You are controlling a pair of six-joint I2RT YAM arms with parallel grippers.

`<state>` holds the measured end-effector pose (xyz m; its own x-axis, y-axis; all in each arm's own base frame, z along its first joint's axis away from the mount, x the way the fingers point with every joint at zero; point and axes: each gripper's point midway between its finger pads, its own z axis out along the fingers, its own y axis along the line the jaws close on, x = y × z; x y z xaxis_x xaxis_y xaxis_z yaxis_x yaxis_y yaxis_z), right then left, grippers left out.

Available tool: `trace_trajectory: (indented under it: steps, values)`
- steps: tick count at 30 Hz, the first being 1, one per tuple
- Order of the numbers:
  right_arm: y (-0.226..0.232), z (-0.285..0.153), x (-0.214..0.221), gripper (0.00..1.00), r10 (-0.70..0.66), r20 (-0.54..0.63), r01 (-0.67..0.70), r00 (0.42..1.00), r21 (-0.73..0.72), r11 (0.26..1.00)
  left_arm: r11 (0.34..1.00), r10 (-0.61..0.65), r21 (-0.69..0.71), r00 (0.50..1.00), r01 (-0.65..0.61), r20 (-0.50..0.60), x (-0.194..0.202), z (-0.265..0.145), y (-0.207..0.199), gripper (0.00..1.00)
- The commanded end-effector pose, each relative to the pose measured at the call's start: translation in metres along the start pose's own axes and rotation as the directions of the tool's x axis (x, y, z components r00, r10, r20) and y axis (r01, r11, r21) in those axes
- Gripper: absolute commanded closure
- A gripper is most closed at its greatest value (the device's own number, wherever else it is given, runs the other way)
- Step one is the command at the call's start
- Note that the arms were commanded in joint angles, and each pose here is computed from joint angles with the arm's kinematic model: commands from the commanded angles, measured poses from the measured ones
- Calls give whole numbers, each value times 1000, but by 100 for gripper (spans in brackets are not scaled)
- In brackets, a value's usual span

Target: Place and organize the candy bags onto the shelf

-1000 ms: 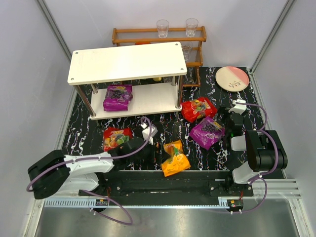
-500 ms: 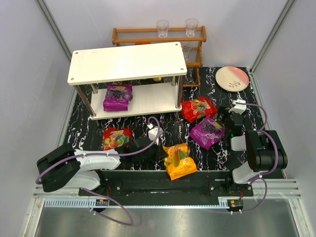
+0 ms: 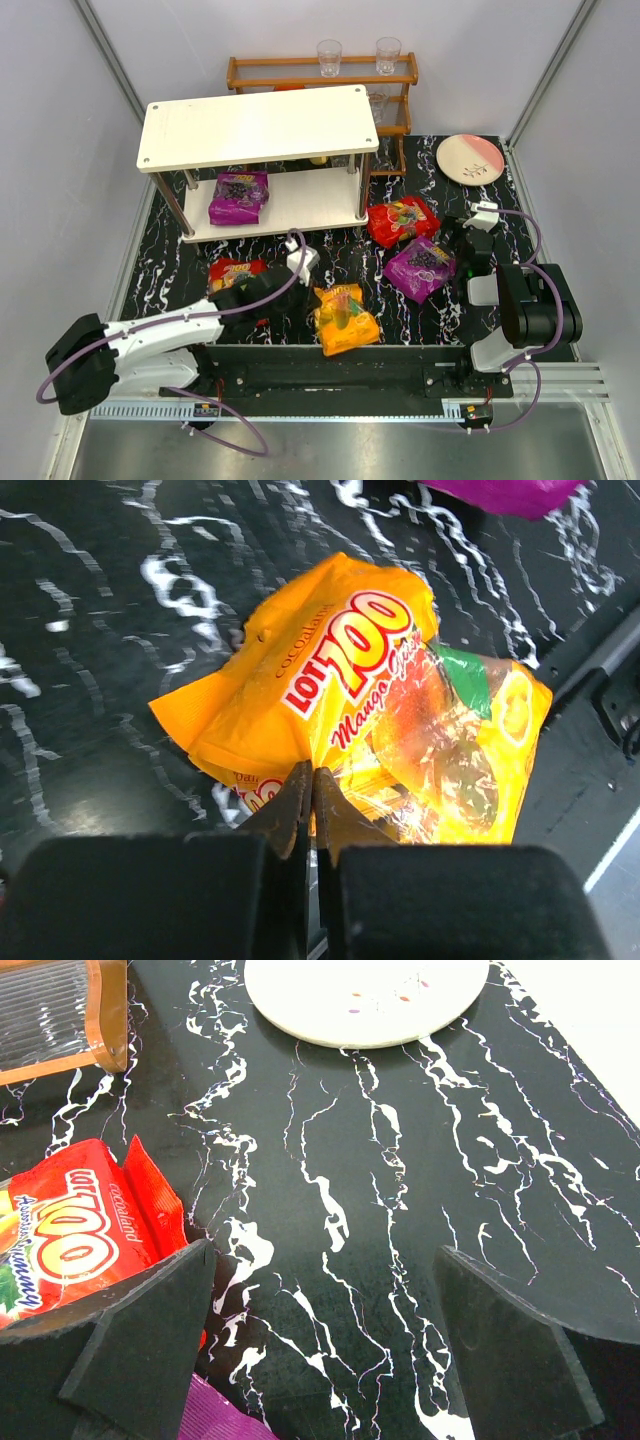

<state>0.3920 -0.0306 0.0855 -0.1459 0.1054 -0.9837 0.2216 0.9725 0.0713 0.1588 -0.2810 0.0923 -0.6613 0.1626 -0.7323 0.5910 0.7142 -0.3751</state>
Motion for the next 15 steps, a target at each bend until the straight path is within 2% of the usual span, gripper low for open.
trace_trajectory:
  steps: [1,5,15]
  values:
    - [4,7,-20,0,3,64,-2,998,-15,1000,998,-4,-54,992,11,127,-43,-19,21,100]
    - [5,6,-20,0,1,63,0,998,-16,1000,992,-38,-110,985,57,171,-57,-31,52,100]
    - [4,7,-20,0,1,64,0,998,-15,1000,984,15,-177,994,4,108,-63,-34,76,100]
